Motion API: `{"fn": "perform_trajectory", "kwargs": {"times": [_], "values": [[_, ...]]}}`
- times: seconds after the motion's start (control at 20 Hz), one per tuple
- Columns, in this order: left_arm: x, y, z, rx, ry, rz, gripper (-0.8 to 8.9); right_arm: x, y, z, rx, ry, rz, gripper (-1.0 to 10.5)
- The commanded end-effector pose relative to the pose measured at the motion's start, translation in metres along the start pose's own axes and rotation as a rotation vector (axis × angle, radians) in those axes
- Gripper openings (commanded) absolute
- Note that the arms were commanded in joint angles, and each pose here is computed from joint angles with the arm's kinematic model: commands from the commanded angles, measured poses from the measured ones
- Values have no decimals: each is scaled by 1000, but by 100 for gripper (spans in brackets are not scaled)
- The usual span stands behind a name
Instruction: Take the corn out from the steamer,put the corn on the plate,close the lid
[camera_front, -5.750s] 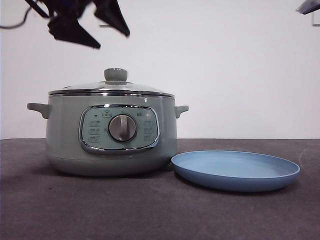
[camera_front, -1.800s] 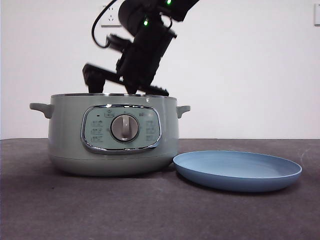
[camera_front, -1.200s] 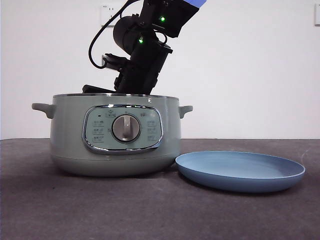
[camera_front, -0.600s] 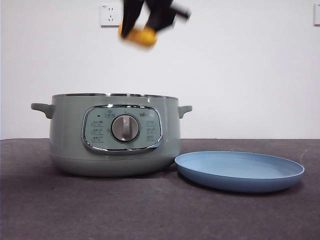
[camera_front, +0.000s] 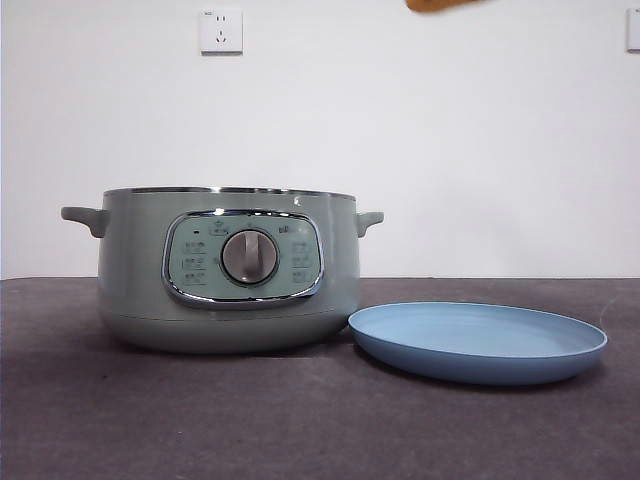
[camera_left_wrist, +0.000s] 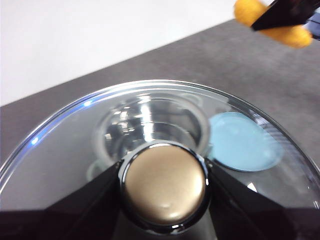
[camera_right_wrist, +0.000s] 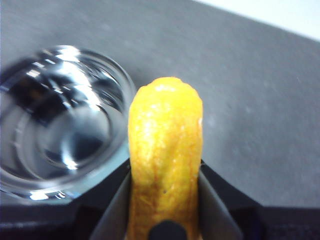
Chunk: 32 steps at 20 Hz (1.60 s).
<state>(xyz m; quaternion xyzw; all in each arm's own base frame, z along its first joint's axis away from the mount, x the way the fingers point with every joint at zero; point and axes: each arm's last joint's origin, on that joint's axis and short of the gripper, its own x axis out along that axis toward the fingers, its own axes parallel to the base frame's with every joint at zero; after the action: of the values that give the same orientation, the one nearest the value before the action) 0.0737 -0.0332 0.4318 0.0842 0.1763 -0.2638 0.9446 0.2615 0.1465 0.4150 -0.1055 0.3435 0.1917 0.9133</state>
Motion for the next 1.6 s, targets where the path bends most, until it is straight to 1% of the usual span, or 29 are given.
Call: {"fn": "perform_trajectory", "kwargs": {"times": [0.05, 0.1, 0.3, 0.4, 0.5, 0.7, 0.95, 1.15, 1.25, 1.5, 1.55, 1.6], "values": [[-4, 0, 9, 22, -74, -4, -8, 25, -4, -26, 18, 64, 32, -12], [-2, 1, 9, 21, -69, -5, -8, 37, -8, -41, 46, 77, 44, -11], [8, 2, 12, 18, -50, -7, -8, 91, -14, -101, 119, 142, 20, -11], [13, 3, 14, 18, -50, -8, -8, 112, -11, -128, 161, 142, 70, -11], [17, 4, 16, 18, -48, -9, -8, 127, -9, -149, 189, 141, 80, -11], [23, 5, 17, 16, -36, -10, -8, 151, -7, -171, 189, 171, 78, -11], [24, 5, 18, 17, -40, -9, -8, 179, -6, -179, 189, 178, 78, -11], [24, 5, 18, 17, -40, -9, -8, 184, -6, -183, 190, 199, 73, -11], [25, 6, 19, 17, -43, -9, -8, 184, -6, -183, 190, 203, 72, 39], [31, 7, 20, 15, -29, -12, -8, 183, -7, -186, 192, 230, 70, 282], [32, 7, 20, 15, -29, -12, -8, 184, -7, -185, 192, 229, 70, 362], [34, 7, 21, 15, -32, -12, -8, 184, -7, -185, 191, 224, 70, 475]]}}
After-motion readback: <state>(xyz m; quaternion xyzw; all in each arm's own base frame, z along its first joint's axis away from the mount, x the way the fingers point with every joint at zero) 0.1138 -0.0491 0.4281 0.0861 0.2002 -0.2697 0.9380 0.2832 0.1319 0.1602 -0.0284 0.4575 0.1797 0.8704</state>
